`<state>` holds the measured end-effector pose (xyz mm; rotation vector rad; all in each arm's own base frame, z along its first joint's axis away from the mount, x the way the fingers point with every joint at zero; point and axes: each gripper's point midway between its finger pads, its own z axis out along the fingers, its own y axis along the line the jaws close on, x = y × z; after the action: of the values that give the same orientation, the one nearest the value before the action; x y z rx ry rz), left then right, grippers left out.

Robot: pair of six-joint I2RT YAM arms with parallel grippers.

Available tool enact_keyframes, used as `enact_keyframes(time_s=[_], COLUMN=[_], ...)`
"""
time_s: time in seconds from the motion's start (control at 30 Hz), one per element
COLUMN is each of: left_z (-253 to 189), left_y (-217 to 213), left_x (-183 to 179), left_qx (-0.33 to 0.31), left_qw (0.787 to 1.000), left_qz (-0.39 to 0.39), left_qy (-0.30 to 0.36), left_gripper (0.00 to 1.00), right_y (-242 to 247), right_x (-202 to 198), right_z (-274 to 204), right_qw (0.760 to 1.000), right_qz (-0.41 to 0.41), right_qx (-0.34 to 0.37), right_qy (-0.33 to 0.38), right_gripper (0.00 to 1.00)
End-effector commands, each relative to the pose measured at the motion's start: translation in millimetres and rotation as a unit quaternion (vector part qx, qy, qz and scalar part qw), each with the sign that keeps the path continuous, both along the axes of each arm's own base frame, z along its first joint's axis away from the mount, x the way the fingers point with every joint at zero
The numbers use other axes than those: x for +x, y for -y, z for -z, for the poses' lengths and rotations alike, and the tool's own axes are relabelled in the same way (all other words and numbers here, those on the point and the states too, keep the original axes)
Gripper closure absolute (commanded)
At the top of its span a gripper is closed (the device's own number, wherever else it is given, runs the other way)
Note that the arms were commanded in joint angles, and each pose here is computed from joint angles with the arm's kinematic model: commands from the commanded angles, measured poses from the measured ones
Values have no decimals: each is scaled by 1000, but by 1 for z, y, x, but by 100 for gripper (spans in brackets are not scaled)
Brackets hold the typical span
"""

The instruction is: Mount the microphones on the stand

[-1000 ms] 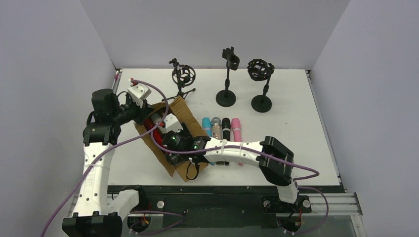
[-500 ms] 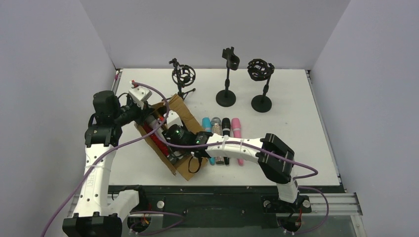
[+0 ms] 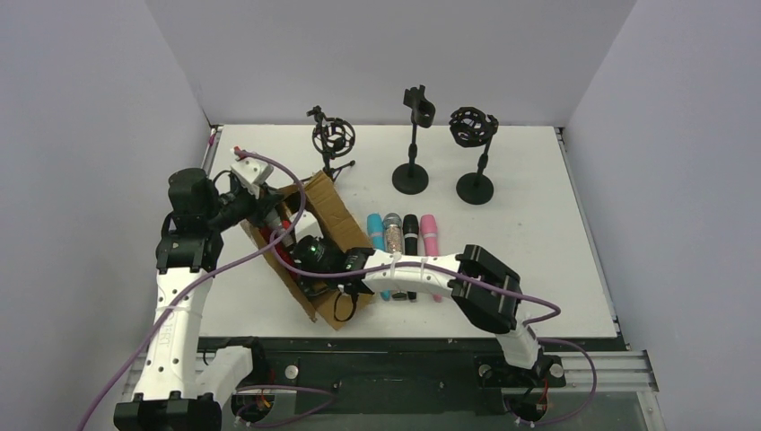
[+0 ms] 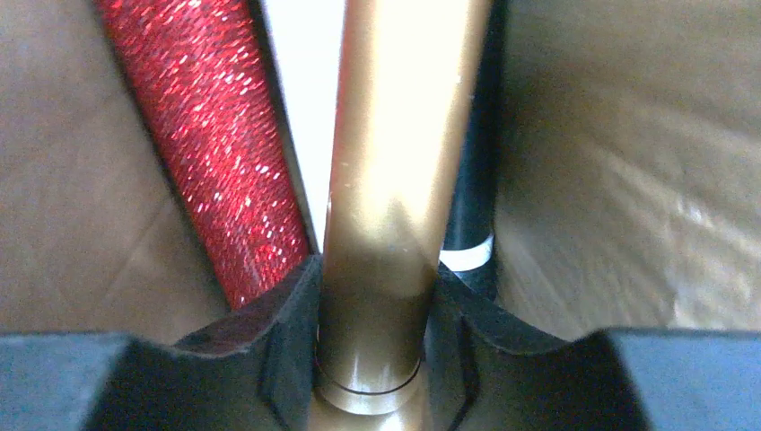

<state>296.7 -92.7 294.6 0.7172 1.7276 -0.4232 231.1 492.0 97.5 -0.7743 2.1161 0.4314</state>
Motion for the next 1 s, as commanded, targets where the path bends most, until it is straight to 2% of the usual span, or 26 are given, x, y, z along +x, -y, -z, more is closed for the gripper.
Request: enact_keyframes(time_s=[0.0, 0.03, 0.17, 0.3, 0.53, 0.63, 0.73, 0.83, 0.97], left_z=[-35, -34, -35, -34, -23, -21, -20, -19, -15], left_y=[17, 17, 15, 10, 7, 6, 9, 11, 11], left_x=[-5, -5, -1, 3, 0, -2, -3, -3, 1], left_qx=[-20, -19, -6, 9, 37, 46, 42, 32, 23], left_qw=[997, 997, 997, 997, 997, 996, 996, 997, 998], left_qz=[40, 40, 40, 31, 39, 44, 53, 55, 46], left_qy=[64, 64, 71, 74, 56, 59, 52, 41, 28], left_gripper=[100, 100, 100, 100, 100, 100, 100, 100, 100], right_y=[-6, -5, 2, 23, 95, 148, 206, 272, 333], right_x=[-13, -12, -15, -29, -32, -16, 2, 28, 45], right_z=[-6, -19, -67, -104, -125, -120, -91, -66, -26], right_qw=[999, 999, 996, 993, 987, 985, 980, 962, 941], right_qz=[-25, -23, -24, -32, 7, 65, 147, 244, 327], right_qx=[24, 35, 83, 117, 157, 157, 134, 118, 76], right_qy=[2, 8, 14, 0, -16, -7, -9, -23, -33], right_gripper=[75, 84, 99, 100, 100, 100, 100, 100, 100])
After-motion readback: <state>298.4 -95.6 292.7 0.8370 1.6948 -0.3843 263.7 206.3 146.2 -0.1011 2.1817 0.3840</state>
